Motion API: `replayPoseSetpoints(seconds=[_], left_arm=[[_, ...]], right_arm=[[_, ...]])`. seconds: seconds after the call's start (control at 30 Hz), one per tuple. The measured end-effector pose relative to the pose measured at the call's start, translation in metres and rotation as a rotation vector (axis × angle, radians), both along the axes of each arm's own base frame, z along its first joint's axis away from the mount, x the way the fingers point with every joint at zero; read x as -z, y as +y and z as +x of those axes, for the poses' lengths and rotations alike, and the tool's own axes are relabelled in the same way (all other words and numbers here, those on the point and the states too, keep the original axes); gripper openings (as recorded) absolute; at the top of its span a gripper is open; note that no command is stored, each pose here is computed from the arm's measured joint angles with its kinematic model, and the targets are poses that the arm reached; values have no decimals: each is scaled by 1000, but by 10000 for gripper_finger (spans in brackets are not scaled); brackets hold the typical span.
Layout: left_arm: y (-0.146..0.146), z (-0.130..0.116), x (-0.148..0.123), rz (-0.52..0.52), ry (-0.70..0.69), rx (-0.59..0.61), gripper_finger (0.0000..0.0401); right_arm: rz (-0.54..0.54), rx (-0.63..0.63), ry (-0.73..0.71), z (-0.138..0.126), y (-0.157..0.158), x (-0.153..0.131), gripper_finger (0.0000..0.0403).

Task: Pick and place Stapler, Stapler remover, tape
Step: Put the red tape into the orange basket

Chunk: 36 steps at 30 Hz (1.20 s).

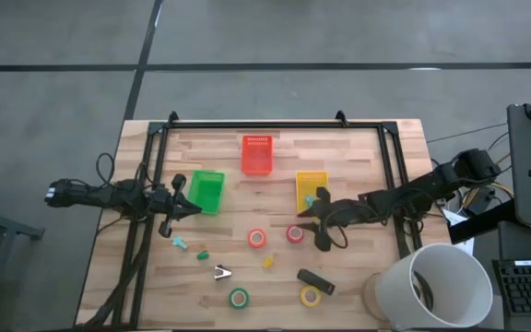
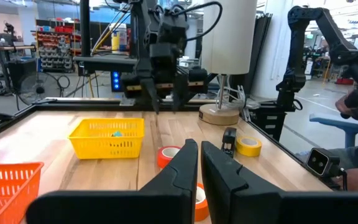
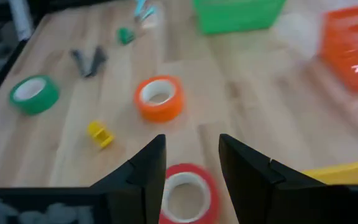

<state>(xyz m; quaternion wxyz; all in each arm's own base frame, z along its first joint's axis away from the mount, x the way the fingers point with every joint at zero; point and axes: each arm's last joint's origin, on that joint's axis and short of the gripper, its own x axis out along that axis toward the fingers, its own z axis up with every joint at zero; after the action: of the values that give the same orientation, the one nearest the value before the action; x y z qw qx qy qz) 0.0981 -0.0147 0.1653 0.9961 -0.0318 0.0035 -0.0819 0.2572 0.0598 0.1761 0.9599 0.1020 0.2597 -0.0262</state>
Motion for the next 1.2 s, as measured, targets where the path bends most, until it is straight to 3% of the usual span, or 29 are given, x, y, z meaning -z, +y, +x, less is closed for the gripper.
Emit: replayPoseSetpoints(seconds=[0.27,0.63,1.2], left_arm=[[0,0,0,0,0,0,23],[0,0,0,1,5,0,23],[0,0,1,1,7,0,23]], right_arm=[[29,-140,101,30,12,13,135],[-17,-150,408,52,20,18,114],[-30,-155,500,60,26,37,111]])
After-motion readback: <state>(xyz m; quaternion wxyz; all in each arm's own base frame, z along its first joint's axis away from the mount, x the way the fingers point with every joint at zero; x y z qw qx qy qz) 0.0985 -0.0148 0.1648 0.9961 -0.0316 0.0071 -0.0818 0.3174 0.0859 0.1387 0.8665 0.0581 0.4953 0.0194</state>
